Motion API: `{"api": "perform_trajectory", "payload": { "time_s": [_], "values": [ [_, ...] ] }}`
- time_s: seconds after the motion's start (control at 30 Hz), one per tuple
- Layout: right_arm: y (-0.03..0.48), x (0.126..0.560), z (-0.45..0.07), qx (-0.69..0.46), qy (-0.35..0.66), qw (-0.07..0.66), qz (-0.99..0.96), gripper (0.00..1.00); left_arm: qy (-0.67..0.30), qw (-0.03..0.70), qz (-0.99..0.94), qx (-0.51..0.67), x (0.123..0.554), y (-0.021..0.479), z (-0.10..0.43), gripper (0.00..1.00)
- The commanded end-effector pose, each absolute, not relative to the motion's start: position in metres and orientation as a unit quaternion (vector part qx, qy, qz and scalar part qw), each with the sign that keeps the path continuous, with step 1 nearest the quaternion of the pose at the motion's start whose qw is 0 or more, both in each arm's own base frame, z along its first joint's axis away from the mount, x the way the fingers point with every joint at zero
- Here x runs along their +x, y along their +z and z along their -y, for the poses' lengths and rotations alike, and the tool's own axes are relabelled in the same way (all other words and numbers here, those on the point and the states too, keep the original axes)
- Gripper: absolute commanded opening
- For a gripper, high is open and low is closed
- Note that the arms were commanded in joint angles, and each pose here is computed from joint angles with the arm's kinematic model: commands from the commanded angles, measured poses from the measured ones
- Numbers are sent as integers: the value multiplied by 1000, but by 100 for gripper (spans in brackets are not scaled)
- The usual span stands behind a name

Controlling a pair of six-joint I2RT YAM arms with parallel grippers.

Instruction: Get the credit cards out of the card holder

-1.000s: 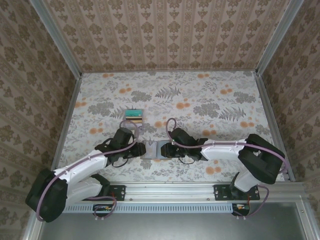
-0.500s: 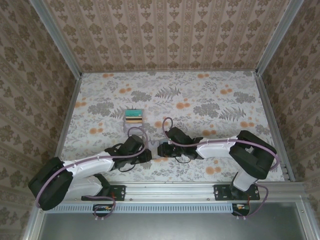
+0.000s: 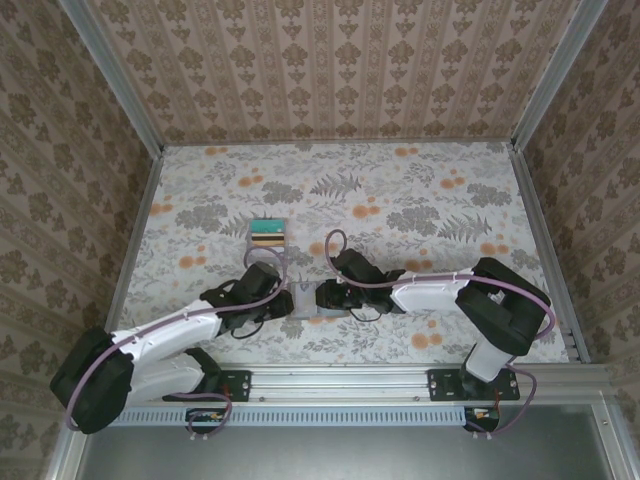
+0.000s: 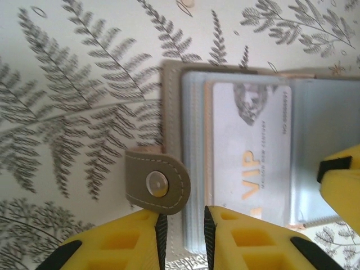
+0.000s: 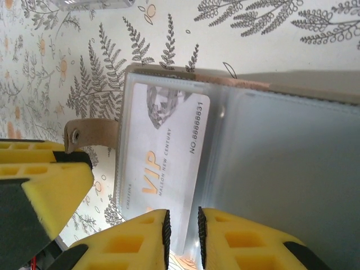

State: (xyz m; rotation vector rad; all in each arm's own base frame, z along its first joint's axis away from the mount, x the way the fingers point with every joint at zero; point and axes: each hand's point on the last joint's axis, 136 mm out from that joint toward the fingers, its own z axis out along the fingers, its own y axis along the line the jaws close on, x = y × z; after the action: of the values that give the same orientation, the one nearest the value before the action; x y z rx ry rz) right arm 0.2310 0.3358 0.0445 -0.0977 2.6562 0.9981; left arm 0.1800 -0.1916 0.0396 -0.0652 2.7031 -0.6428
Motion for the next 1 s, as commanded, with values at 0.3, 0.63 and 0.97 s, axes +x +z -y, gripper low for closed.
{"api": "perform_trajectory", "payload": {
  "time_s": [0.3,0.63,0.97],
  "values": [
    [31,234,-343,-37,338,128,-932,23,-220,154,-963,-3,183,28,201,26],
    [21,232,-343,-33,341,116,-932,22,-189,140,-972,1,177,17,200,21],
    [24,232,-340,-29,347,117,-930,4,-172,134,-976,-3,175,13,198,14]
  ]
}}
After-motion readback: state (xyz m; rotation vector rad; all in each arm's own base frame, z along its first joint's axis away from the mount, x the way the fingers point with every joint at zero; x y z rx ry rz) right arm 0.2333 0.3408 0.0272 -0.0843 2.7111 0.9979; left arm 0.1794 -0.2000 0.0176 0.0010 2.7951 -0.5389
